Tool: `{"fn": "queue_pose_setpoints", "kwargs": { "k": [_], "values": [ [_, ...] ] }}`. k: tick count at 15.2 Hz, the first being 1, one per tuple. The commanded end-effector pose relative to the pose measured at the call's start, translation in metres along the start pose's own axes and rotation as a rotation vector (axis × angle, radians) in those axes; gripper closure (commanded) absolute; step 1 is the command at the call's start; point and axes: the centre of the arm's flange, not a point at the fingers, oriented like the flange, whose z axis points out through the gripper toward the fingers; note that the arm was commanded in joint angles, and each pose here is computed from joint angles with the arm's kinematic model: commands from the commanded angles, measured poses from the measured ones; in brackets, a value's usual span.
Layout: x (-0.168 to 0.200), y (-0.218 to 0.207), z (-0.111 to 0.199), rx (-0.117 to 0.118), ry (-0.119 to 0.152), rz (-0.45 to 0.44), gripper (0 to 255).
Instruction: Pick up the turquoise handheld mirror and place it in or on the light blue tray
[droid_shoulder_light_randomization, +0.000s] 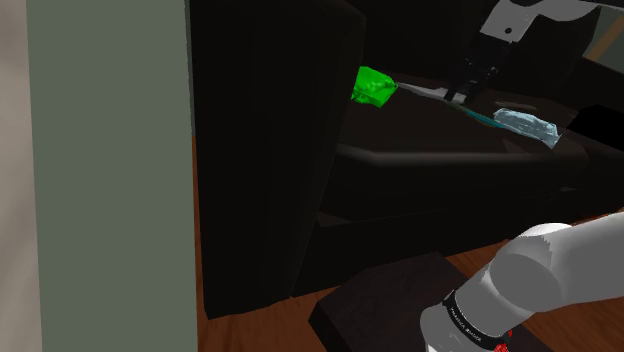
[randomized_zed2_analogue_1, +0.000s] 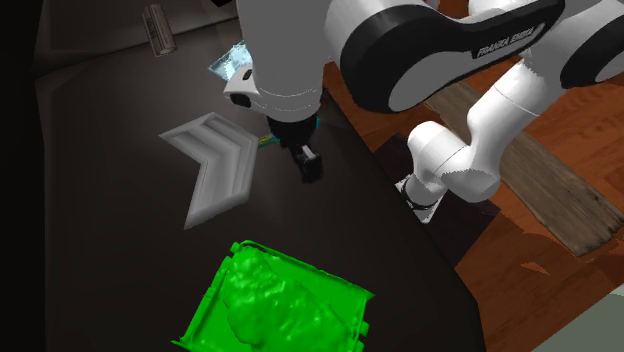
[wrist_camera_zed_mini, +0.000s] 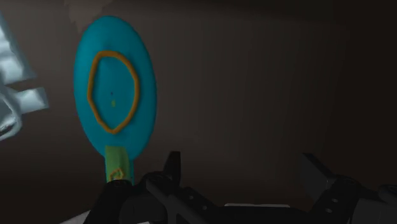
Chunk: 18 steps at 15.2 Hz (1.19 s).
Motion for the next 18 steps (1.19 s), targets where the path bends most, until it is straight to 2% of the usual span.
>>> {"fn": "queue_pose_setpoints", "kwargs": {
  "k": [1, 7, 14, 18],
  "values": [
    [0.01, 0.026, -0.002, -0.007, -0.019, 0.014, 0],
    [0.038, 0.098, -0.009, -0.023, -0.071, 0.057, 0],
    [0.035, 0.099, 0.028, -0.023, -0.071, 0.057, 0],
    [0.035, 0.099, 0.031, -0.023, -0.071, 0.057, 0]
  ]
}}
